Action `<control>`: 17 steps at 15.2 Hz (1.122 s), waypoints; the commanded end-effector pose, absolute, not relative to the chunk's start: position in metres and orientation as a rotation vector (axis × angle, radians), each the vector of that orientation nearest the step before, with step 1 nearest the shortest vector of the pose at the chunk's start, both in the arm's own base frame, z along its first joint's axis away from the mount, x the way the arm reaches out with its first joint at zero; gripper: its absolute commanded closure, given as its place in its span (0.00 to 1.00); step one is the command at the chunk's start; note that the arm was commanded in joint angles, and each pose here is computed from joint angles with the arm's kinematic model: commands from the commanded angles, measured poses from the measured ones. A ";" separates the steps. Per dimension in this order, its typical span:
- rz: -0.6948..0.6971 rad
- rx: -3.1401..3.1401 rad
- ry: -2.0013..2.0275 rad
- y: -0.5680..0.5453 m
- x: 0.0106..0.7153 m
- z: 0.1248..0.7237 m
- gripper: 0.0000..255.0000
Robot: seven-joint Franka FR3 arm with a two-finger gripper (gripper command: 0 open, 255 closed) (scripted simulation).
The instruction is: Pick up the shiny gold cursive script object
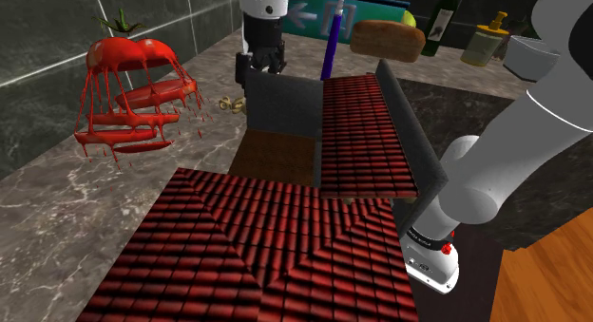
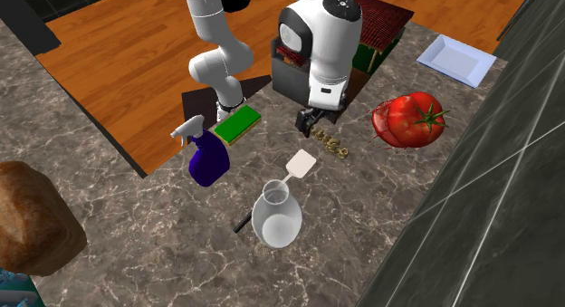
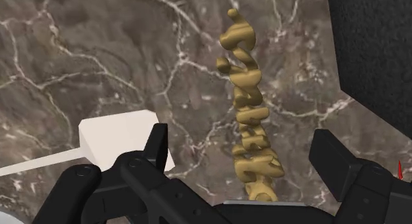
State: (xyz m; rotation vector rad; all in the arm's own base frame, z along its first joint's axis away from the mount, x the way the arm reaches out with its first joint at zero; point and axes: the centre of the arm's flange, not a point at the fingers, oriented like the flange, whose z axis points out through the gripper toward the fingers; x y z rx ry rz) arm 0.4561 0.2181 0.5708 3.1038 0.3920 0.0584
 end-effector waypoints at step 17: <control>0.033 3.098 0.422 0.226 0.455 0.526 1.00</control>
